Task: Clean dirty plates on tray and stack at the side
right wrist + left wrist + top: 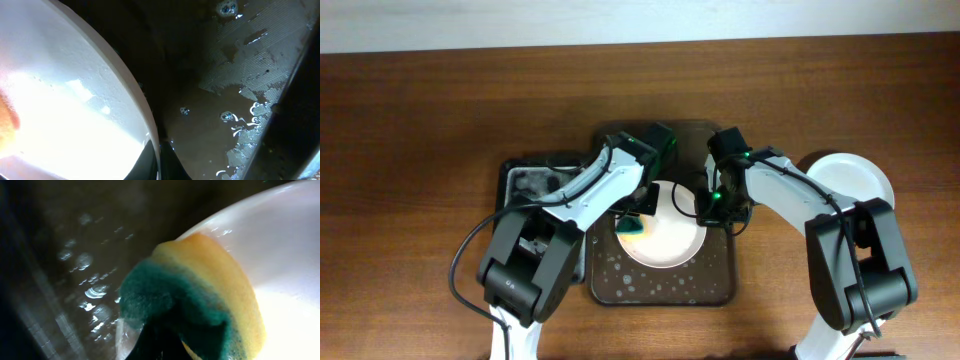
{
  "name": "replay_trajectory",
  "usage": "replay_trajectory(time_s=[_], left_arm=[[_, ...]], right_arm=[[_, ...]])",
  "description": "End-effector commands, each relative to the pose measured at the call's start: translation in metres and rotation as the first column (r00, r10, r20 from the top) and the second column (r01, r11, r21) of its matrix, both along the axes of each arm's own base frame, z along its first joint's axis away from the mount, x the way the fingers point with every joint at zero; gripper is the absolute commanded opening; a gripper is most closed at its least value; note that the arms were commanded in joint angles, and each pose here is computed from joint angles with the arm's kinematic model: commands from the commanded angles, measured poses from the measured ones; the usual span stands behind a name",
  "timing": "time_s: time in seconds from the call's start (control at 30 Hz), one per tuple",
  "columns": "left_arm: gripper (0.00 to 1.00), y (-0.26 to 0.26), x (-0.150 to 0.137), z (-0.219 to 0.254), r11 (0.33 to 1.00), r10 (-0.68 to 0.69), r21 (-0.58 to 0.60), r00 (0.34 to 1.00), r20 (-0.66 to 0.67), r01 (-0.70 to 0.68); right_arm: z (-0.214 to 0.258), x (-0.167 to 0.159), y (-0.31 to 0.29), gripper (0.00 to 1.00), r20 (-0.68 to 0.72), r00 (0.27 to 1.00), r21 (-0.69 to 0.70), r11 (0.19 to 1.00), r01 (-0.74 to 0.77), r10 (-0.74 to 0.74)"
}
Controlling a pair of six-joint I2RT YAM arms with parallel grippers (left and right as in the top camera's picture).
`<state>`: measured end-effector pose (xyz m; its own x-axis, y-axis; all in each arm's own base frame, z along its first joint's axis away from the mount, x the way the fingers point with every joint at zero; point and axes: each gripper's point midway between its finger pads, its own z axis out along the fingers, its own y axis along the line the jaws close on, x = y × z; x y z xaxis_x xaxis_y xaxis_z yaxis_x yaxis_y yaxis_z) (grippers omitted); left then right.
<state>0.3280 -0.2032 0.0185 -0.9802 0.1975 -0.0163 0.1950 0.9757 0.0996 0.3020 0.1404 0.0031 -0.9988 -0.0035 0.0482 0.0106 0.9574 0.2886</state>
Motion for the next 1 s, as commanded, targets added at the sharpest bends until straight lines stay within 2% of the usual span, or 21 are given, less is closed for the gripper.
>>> replay_trajectory(time_s=[0.0, 0.03, 0.1, 0.17, 0.2, 0.23, 0.27, 0.3, 0.33, 0.43, 0.47, 0.53, 0.6, 0.63, 0.73, 0.77, 0.8, 0.83, 0.9, 0.97], left_arm=[[0.00, 0.045, 0.034, 0.024, 0.973, 0.021, 0.226, 0.993, 0.118, -0.047], [0.00, 0.036, 0.038, 0.041, 0.981, 0.027, 0.187, 0.993, 0.119, -0.049], [0.00, 0.008, 0.040, 0.082, 0.999, 0.037, -0.002, 0.994, 0.101, -0.036], [0.00, 0.009, 0.037, 0.118, 0.991, 0.018, -0.135, 0.994, 0.111, -0.003], [0.00, 0.030, 0.035, 0.142, 0.987, 0.041, -0.162, 0.991, 0.128, -0.020], [0.00, 0.073, 0.030, 0.170, 0.984, 0.099, -0.163, 0.984, 0.150, -0.074], [0.00, 0.096, 0.025, 0.175, 0.981, 0.136, -0.155, 0.980, 0.146, -0.113], [0.00, 0.126, 0.011, 0.163, 0.974, 0.195, -0.137, 0.975, 0.110, -0.179], [0.00, 0.149, -0.004, 0.127, 0.963, 0.249, -0.122, 0.966, 0.064, -0.240], [0.00, 0.163, -0.005, 0.045, 0.947, 0.298, -0.155, 0.950, 0.094, -0.281], [0.00, 0.163, -0.006, 0.032, 0.947, 0.298, -0.161, 0.948, 0.108, -0.279], [0.00, 0.162, -0.004, 0.036, 0.945, 0.298, -0.173, 0.947, 0.119, -0.276], [0.25, 0.155, -0.001, 0.061, 0.938, 0.299, -0.225, 0.943, 0.149, -0.262], [0.32, 0.156, 0.001, 0.073, 0.937, 0.301, -0.238, 0.936, 0.183, -0.255], [0.62, 0.156, -0.002, 0.093, 0.935, 0.302, -0.258, 0.925, 0.229, -0.242], [0.67, 0.153, -0.006, 0.092, 0.932, 0.300, -0.270, 0.931, 0.206, -0.241], [0.74, 0.139, -0.013, 0.095, 0.913, 0.292, -0.340, 0.943, 0.158, -0.226], [0.87, 0.135, -0.014, 0.104, 0.906, 0.289, -0.363, 0.944, 0.158, -0.216], [1.00, 0.136, -0.008, 0.121, 0.908, 0.292, -0.369, 0.932, 0.214, -0.199], [1.00, 0.139, -0.009, 0.122, 0.912, 0.294, -0.357, 0.929, 0.225, -0.202]], right_arm=[[-0.017, -0.007, -0.019, 0.04, -0.030, 0.999, -0.101, 0.995, 0.008, -0.011], [-0.017, -0.008, -0.020, 0.04, -0.034, 0.999, -0.102, 0.995, 0.007, -0.011], [-0.016, -0.010, -0.020, 0.04, -0.039, 0.999, -0.104, 0.995, 0.007, -0.011], [-0.016, -0.012, -0.021, 0.04, -0.049, 0.999, -0.106, 0.994, 0.005, -0.010], [-0.016, -0.013, -0.021, 0.04, -0.053, 0.999, -0.108, 0.994, 0.005, -0.011], [-0.016, -0.014, -0.021, 0.04, -0.059, 0.998, -0.109, 0.994, 0.004, -0.010], [-0.016, -0.016, -0.022, 0.04, -0.066, 0.998, -0.111, 0.994, 0.003, -0.010], [-0.016, -0.016, -0.022, 0.04, -0.066, 0.998, -0.111, 0.994, 0.003, -0.010], [-0.016, -0.015, -0.022, 0.04, -0.063, 0.998, -0.110, 0.994, 0.003, -0.010], [-0.016, -0.013, -0.021, 0.04, -0.054, 0.999, -0.108, 0.994, 0.003, -0.009], [-0.016, -0.012, -0.021, 0.04, -0.047, 0.999, -0.106, 0.994, 0.001, -0.006], [-0.005, -0.006, -0.026, 0.04, -0.010, 1.000, -0.140, 0.990, -0.027, 0.025], [0.039, 0.006, -0.039, 0.04, 0.136, 0.990, -0.225, 0.974, -0.011, 0.042], [0.066, 0.010, -0.041, 0.04, 0.231, 0.971, -0.265, 0.964, -0.003, 0.066], [0.142, 0.009, -0.042, 0.04, 0.481, 0.857, -0.424, 0.905, 0.041, 0.186], [0.154, 0.007, -0.044, 0.04, 0.514, 0.828, -0.477, 0.877, 0.057, 0.225], [0.165, 0.002, -0.045, 0.04, 0.531, 0.802, -0.536, 0.841, 0.067, 0.274], [0.170, -0.001, -0.039, 0.04, 0.541, 0.781, -0.562, 0.825, 0.060, 0.312], [0.176, -0.004, -0.027, 0.04, 0.555, 0.747, -0.597, 0.800, 0.053, 0.365], [0.189, -0.007, -0.022, 0.04, 0.573, 0.693, -0.667, 0.741, 0.082, 0.439]])
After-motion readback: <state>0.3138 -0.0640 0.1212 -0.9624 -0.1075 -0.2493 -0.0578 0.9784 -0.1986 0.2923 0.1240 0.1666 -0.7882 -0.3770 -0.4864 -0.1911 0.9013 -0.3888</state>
